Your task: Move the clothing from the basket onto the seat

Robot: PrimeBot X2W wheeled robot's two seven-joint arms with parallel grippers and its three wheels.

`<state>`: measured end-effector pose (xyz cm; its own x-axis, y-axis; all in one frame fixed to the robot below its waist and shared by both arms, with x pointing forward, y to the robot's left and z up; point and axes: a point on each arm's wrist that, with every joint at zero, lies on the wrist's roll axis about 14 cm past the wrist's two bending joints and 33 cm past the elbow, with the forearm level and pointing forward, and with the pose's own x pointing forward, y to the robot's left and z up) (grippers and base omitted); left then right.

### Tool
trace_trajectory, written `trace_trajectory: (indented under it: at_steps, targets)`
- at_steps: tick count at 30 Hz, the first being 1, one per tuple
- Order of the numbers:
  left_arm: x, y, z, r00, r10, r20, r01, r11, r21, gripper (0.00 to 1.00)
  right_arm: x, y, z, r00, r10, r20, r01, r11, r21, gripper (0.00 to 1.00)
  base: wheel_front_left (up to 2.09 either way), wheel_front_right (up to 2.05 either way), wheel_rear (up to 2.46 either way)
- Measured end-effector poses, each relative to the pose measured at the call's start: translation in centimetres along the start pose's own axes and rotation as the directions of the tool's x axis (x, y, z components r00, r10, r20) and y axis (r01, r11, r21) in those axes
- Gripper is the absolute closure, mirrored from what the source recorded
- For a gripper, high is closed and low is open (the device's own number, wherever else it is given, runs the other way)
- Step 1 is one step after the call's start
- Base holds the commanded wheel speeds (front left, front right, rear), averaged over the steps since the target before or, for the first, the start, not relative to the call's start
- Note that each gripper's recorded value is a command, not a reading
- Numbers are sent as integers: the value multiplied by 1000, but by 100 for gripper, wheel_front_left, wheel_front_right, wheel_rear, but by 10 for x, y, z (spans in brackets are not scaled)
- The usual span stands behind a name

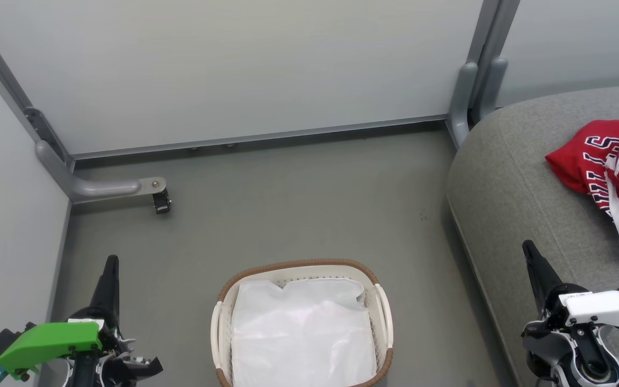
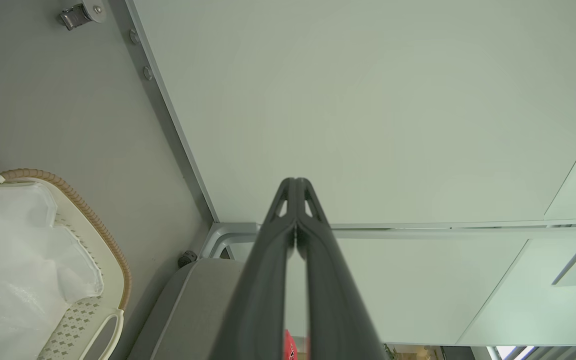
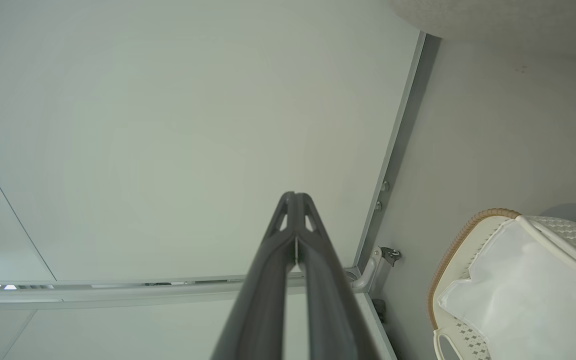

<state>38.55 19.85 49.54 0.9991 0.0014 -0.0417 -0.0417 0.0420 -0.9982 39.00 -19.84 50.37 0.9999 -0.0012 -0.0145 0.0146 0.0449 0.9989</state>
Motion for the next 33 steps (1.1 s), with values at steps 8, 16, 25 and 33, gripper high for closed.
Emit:
trace_trajectory:
  at_steps: [8,16,25,33]
  targets:
    - [1,-8,1,1000,-27,-1,27,998,-48,100,0,4,0,1000,14,-3,-14,999,50,100,0,0,0]
    - [2,-9,1,1000,-31,-1,30,998,-48,100,0,4,1,1000,15,-3,-15,999,50,100,0,0,0]
    - [2,-9,1,1000,-31,-1,30,998,-48,100,0,4,1,1000,15,-3,-15,999,50,100,0,0,0]
    - [2,-9,1,1000,-31,-1,30,998,-48,100,0,4,1,1000,15,-3,-15,999,50,100,0,0,0]
